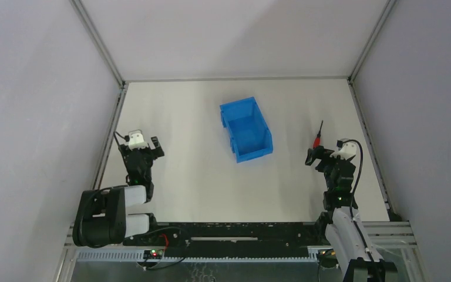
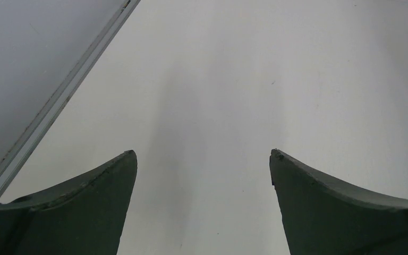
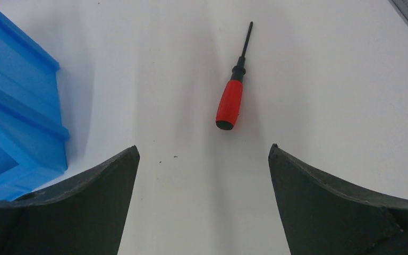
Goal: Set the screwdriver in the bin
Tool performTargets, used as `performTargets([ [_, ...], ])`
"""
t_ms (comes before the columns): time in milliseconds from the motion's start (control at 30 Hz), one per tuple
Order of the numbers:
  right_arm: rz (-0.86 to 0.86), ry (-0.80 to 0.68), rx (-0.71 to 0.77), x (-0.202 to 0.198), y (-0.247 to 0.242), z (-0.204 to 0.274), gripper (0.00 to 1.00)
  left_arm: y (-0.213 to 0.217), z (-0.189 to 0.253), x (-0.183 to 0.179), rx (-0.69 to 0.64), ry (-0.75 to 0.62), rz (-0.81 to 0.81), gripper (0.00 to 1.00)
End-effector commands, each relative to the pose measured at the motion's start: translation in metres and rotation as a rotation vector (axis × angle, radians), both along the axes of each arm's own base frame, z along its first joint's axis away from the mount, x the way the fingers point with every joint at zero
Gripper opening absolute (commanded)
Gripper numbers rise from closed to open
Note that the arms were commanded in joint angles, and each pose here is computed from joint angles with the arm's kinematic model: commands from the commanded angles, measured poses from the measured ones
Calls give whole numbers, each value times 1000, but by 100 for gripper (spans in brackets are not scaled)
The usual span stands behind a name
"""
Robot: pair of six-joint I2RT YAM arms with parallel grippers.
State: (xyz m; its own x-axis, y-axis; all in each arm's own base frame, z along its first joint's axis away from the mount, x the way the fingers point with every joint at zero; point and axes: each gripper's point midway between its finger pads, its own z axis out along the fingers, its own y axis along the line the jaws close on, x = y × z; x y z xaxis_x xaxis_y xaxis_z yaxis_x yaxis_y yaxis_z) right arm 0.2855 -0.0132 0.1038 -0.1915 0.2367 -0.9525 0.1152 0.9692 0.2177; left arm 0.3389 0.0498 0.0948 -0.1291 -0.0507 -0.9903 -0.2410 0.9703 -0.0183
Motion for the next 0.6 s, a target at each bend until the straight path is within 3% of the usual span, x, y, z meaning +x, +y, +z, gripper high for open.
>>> performTargets([
  [0,-17,-84,-8,7,-3,27,100,1,41,15,27,-128,0,100],
  [67,-16,-101,-9,12,-3,47,100,1,41,15,27,-129,-1,100],
  [233,-132,92,16,28,-23,72,100,1,41,15,27,-128,0,100],
  [400,-162,459,53,43,-25,46,100,1,41,15,27,-129,0,100],
  [567,-189,636,63,67,-33,15,98,1,41,15,27,-128,0,100],
])
